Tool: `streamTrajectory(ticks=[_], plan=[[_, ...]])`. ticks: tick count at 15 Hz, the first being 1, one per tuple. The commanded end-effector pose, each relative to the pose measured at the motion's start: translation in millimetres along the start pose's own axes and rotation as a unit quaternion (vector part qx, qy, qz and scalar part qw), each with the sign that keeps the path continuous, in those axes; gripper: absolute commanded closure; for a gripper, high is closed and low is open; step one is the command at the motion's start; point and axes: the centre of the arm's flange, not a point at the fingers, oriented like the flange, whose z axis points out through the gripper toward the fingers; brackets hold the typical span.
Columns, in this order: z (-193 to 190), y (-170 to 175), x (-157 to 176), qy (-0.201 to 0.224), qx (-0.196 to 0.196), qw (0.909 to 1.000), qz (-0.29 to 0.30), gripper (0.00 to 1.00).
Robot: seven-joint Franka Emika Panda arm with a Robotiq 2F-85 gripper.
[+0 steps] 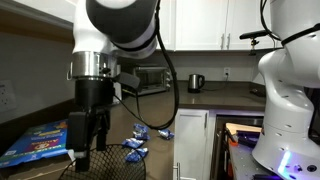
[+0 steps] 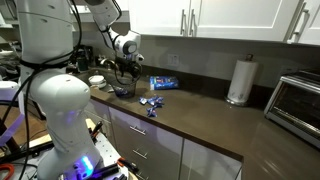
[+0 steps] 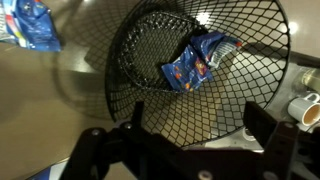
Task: Remove a packet from the bin and put it on the counter
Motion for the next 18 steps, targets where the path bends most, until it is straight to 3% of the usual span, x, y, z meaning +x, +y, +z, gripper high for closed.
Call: streamTrajectory(ticks=[1,4,11,18], plan=[[19,-1,7,-0.022,0.046,0.9987,0.008,0.0],[34,7,3,-0.03,0.045,0.9983,0.022,0.0],[54,31,-7,-0.049,-0.068,0.9965,-0.003,0.0],[55,22,-10,-0.045,-0.15,0.9871,-0.035,0.0]])
